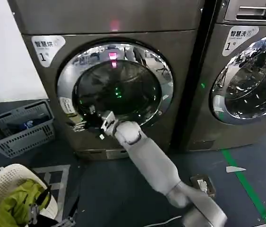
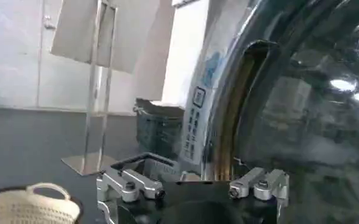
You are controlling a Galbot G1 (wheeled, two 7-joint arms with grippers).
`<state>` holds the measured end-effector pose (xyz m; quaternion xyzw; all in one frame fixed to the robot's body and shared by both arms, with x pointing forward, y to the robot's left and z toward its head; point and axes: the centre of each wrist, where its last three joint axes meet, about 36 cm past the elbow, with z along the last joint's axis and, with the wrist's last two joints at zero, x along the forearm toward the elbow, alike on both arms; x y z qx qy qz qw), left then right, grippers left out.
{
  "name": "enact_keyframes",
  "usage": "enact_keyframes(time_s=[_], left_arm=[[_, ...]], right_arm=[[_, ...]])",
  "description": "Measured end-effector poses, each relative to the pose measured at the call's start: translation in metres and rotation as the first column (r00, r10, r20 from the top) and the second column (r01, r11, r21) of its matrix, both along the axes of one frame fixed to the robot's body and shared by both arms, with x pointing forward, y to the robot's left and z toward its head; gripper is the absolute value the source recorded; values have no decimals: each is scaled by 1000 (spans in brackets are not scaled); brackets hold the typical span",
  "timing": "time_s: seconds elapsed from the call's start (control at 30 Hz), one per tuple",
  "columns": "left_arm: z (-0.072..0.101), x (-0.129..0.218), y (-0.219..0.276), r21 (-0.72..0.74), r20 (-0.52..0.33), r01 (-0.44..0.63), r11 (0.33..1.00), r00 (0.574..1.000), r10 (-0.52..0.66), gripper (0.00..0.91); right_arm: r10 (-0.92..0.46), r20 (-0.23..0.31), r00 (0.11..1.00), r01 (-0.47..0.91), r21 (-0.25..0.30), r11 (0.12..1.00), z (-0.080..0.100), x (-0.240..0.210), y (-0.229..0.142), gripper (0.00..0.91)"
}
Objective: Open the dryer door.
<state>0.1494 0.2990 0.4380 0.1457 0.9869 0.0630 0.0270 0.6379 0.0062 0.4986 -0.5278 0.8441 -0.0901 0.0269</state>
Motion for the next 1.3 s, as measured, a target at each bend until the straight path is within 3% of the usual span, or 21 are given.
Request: enact_keyframes(time_s=[0.7, 1.03, 1.3], left_arm=[[-5, 3, -1, -10, 0, -4, 1000, 1000, 4, 907], [-9, 6, 5, -16, -20, -10, 1000, 1000, 9, 907], [-10, 23, 29, -23, -85, -24, 999, 996, 22, 907]], right_arm=[[115, -18, 993, -114, 41, 993, 4, -6, 5, 907], [284, -93, 954, -277, 88, 957, 8, -12, 5, 907], [399, -94, 912, -389, 112, 915, 6, -24, 6, 907]])
